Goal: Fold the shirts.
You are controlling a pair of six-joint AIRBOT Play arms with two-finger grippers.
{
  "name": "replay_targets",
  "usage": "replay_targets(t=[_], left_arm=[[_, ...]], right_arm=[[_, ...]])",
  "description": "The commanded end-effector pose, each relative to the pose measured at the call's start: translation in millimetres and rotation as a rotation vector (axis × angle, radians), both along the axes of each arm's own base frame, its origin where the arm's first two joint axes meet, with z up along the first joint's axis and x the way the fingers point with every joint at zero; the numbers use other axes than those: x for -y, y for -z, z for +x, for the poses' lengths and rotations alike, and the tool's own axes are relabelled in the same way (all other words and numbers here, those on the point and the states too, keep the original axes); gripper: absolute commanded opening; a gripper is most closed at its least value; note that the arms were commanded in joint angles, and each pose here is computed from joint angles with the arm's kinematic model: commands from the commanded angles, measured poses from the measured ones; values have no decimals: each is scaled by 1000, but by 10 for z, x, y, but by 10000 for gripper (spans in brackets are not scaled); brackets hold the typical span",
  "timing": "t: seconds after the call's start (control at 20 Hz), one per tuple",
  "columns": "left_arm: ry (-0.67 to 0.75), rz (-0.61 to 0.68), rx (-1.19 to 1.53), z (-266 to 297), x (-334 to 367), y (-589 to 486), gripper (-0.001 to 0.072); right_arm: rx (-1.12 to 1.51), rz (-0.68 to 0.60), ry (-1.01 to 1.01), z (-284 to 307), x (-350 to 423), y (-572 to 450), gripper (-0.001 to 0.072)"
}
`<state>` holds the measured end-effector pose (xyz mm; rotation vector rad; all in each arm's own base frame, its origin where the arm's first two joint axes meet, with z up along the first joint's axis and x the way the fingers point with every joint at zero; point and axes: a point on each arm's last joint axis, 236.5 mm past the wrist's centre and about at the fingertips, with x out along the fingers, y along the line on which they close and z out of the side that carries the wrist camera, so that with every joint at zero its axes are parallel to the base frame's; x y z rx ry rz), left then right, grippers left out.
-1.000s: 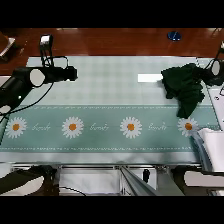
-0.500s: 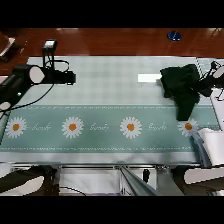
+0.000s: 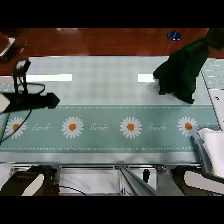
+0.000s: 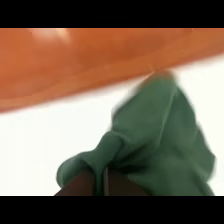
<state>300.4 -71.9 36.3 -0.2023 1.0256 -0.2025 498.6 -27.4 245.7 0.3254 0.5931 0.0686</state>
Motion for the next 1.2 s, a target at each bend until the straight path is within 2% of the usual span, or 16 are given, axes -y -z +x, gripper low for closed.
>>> replay_targets(t=[0.0,0.25,0.4,0.6,0.95,1.15], left_arm=[[-20,-162,1,-438,248,165,505],[-23,-172,25,-468,254,136,505],[-33,-202,42,-430,294,87,505],[-53,-217,89,-330,286,14,505],[-60,-218,105,-297,276,-8,505],[-58,-218,98,-311,280,2,505]], right_arm=[[258,-60,-118,-435,-541,-1213,21],[559,-86,-240,-1150,-1107,-2448,21],[557,-93,-365,-1499,-1483,-2485,21],[307,-103,-597,-1626,-2203,-1635,21],[-117,143,-795,-1750,-3831,588,21],[-321,219,-779,-1754,-4335,1535,25]])
